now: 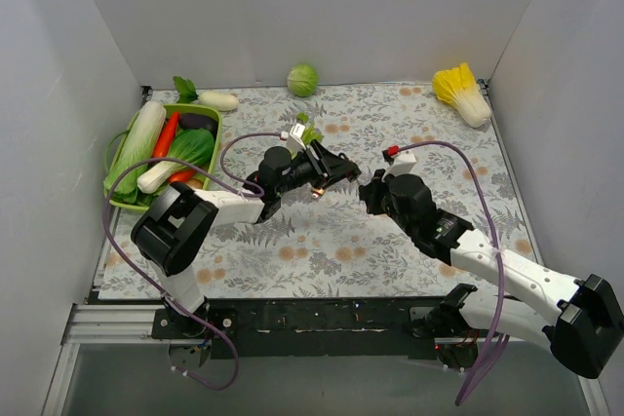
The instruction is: Unlock with the key
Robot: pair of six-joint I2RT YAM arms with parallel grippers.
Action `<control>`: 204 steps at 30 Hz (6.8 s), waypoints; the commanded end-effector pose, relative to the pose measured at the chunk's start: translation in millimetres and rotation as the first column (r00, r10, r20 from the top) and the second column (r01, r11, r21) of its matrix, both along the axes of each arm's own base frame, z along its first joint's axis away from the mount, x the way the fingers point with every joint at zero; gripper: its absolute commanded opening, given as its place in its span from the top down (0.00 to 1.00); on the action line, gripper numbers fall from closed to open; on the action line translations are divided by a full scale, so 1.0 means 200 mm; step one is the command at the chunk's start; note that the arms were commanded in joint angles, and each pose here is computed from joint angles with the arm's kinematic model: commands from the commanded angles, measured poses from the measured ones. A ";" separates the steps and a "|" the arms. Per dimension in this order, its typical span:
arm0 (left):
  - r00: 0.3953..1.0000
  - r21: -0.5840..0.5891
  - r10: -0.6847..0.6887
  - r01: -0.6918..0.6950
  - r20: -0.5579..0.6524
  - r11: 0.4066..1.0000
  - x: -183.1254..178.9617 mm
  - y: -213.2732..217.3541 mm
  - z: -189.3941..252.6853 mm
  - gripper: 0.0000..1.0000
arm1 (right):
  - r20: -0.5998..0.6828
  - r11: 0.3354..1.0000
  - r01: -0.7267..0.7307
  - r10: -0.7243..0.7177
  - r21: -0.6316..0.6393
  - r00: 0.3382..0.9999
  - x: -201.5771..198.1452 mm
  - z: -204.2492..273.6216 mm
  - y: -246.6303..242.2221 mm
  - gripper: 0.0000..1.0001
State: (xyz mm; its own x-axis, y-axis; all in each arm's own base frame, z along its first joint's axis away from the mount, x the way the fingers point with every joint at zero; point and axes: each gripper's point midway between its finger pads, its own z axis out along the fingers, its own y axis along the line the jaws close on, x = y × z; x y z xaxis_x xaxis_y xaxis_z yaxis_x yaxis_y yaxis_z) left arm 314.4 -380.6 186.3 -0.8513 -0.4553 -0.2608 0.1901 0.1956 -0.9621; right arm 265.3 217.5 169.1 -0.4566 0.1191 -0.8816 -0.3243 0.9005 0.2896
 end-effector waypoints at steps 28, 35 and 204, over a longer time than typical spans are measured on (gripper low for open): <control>0.915 -0.040 -0.402 0.400 -0.032 0.916 -0.39 -0.20 0.03 1.00 | 0.364 0.962 0.216 -0.263 0.165 0.893 0.17 0.46 -0.23 0.99; 0.896 -0.030 -0.442 0.441 -0.049 0.897 -0.47 -0.25 -0.01 1.00 | 0.419 0.969 0.143 -0.218 0.203 0.882 0.16 0.52 -0.18 0.99; 0.149 0.233 -0.824 0.918 0.547 0.321 -1.14 0.26 0.40 1.00 | 0.322 0.186 -0.982 0.929 0.029 0.185 -0.75 0.60 0.32 0.38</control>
